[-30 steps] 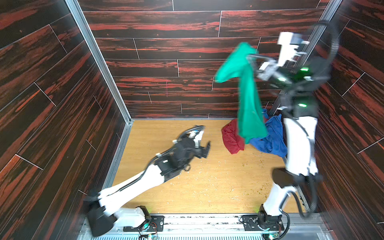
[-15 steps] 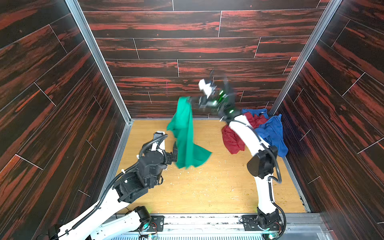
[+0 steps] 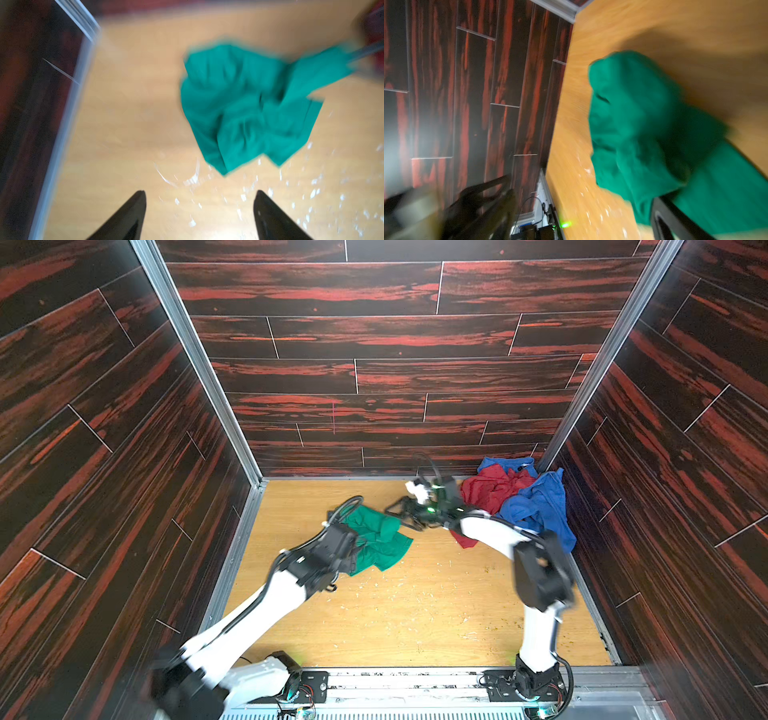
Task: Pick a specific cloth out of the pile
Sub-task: 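Pull the green shirt out of the pile with the right gripper toward the left gripper, then grasp the green shirt with the left gripper while the right gripper releases it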
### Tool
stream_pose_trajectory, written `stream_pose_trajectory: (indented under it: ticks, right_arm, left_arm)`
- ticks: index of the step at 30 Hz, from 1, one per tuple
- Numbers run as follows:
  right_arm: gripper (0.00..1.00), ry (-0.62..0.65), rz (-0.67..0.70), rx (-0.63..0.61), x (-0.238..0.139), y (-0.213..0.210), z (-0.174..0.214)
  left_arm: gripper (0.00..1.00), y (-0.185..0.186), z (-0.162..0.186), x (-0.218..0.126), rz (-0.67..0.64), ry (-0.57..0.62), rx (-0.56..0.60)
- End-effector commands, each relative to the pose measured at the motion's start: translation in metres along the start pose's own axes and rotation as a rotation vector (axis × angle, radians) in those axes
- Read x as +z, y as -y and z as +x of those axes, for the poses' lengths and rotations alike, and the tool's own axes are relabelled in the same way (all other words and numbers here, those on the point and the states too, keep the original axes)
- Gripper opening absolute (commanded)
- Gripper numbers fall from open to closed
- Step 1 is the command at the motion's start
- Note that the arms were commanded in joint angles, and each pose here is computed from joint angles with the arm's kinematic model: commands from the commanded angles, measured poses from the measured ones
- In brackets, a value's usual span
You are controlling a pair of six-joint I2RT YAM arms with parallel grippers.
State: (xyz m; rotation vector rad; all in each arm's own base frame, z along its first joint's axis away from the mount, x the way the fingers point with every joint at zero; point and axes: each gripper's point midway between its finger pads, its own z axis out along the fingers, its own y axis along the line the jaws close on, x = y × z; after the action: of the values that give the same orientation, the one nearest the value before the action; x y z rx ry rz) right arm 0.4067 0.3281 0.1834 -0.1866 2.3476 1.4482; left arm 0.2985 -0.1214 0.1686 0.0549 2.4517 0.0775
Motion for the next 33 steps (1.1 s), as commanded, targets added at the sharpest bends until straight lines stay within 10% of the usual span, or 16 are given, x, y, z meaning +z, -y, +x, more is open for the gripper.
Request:
stream_pose_trajectory:
  ticks: [1, 11, 23, 29, 33]
  right_arm:
    - [0.99, 0.08, 0.131, -0.103, -0.048, 0.007, -0.001]
    - [0.99, -0.049, 0.148, -0.098, -0.082, 0.031, 0.102]
    - [0.99, -0.037, -0.004, -0.167, -0.076, 0.002, 0.112]
    - [0.99, -0.039, 0.007, -0.175, -0.073, 0.003, 0.107]
    - [0.99, -0.038, 0.004, -0.181, -0.072, 0.001, 0.102]
  left_arm:
    - [0.79, 0.021, 0.021, 0.016, 0.092, -0.153, -0.055]
    - [0.7, 0.031, 0.014, 0.09, 0.104, -0.226, -0.104]
    - [0.58, 0.038, 0.003, 0.148, 0.066, -0.274, -0.083]
    - [0.4, 0.04, 0.004, 0.154, 0.062, -0.311, -0.08]
    - [0.06, 0.037, -0.008, 0.143, 0.066, -0.276, -0.076]
